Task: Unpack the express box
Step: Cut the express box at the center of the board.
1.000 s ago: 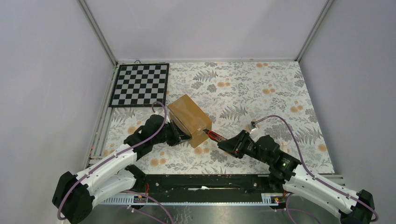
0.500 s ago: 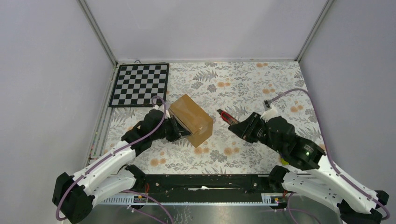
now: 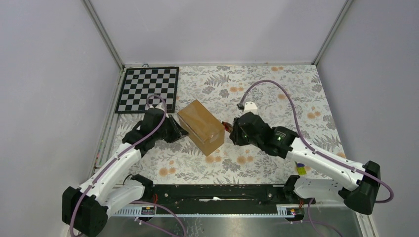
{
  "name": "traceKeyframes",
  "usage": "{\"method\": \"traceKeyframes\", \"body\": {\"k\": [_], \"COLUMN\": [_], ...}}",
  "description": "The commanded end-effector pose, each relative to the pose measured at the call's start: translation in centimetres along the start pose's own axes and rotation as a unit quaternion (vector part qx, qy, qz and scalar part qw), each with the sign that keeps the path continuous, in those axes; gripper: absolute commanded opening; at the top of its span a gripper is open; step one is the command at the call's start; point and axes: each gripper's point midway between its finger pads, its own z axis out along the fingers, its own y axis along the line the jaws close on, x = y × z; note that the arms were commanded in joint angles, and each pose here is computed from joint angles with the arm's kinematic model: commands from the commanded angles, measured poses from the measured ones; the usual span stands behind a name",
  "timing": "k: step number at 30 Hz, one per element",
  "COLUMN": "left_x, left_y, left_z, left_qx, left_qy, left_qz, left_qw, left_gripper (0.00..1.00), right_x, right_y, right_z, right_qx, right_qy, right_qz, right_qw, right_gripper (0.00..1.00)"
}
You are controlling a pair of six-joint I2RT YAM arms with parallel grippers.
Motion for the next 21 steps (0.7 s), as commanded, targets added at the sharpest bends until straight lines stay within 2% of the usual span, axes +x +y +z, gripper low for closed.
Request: {"method": "traceKeyframes", "body": {"k": [1,6,8,15,18,21], "left_x": [-3.2,-5.1,-5.5,-7.3,-9.5,-10.7], "left_y": [-1.1,-1.6,-2.0,-2.5,-3.4,-6.0], "left_z": [0.1,1.9,2.2,0.9,-1.3,-3.6], "left_qx": [0.017,0.022,0.023,0.0,-0.012,0.022], "left_qy": [-0.024,-0.025,-0.021,-0.042,-0.087,-0.114], "left_qz": [0.028,0.039,0.05,0.092,0.117,0.143], "left_qw": [0.999,0.999,0.998,0.995,0.989,0.983], "left_gripper": [0.17,0.23,0.26,0.38,0.44,0.5], "right_x": [-0.5,2.9,3.8,0.7,-1.1,-1.6], "right_y": [5.6,10.1,10.6,7.8,8.6,10.0], "right_z": [-2.1,-4.3,-4.9,-7.2,-8.5,-8.6], "right_qx": [-0.098,-0.159,-0.157,-0.093,-0.096,-0.105], "right_qy": [-0.026,0.012,0.024,-0.013,-0.025,-0.017], "right_qz": [-0.048,-0.067,-0.073,-0.104,-0.117,-0.138], "right_qw": [0.994,0.985,0.985,0.99,0.988,0.985], "right_gripper": [0.0,0.0,0.0,0.0,0.0,0.0]}}
